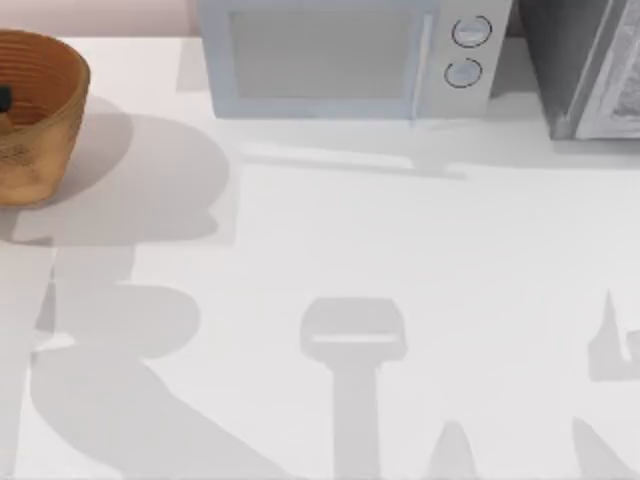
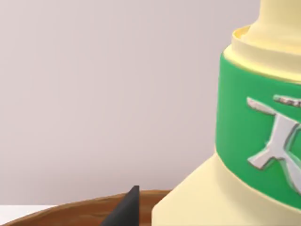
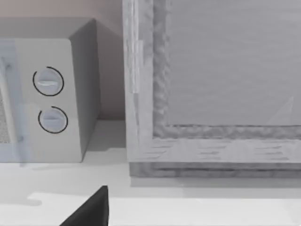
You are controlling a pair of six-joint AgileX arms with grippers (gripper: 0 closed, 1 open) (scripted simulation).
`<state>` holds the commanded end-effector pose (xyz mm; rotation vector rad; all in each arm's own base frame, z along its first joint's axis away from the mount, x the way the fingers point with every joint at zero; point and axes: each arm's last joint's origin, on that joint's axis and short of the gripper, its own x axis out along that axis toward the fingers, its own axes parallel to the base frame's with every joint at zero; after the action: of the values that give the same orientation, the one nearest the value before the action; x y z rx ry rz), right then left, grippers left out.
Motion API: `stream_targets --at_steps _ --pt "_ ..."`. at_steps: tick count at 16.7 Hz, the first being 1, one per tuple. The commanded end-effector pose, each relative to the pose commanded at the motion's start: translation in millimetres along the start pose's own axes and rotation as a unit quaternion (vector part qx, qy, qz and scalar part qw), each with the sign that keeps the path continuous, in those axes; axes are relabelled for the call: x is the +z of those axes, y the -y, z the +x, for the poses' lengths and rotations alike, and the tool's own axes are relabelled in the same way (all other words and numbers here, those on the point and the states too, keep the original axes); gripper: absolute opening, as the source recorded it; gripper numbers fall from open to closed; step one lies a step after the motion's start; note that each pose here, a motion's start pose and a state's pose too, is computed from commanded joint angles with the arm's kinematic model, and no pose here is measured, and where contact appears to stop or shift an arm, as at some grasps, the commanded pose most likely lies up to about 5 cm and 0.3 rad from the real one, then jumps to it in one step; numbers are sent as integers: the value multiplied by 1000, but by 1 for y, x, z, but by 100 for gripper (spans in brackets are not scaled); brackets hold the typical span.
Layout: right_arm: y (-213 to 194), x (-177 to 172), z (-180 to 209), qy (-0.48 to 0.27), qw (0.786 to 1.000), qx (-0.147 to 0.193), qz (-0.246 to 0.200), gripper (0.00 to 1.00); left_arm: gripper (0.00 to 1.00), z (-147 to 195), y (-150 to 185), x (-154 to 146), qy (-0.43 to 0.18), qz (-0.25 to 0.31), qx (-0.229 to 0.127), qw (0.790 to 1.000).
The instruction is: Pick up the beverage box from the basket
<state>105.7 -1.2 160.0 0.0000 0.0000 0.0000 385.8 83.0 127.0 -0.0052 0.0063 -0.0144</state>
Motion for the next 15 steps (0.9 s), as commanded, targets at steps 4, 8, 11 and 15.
stream_targets --at_steps 4,8,11,15 --pt "0 0 0 0 1000 0 0 100 32 0 0 0 0 0 0 1000" --pt "0 0 0 0 1000 0 0 100 2 0 0 0 0 0 0 1000" --pt "0 0 0 0 1000 0 0 100 0 0 0 0 0 0 0 1000" --pt "0 0 0 0 1000 0 0 100 0 0 0 0 0 0 0 1000"
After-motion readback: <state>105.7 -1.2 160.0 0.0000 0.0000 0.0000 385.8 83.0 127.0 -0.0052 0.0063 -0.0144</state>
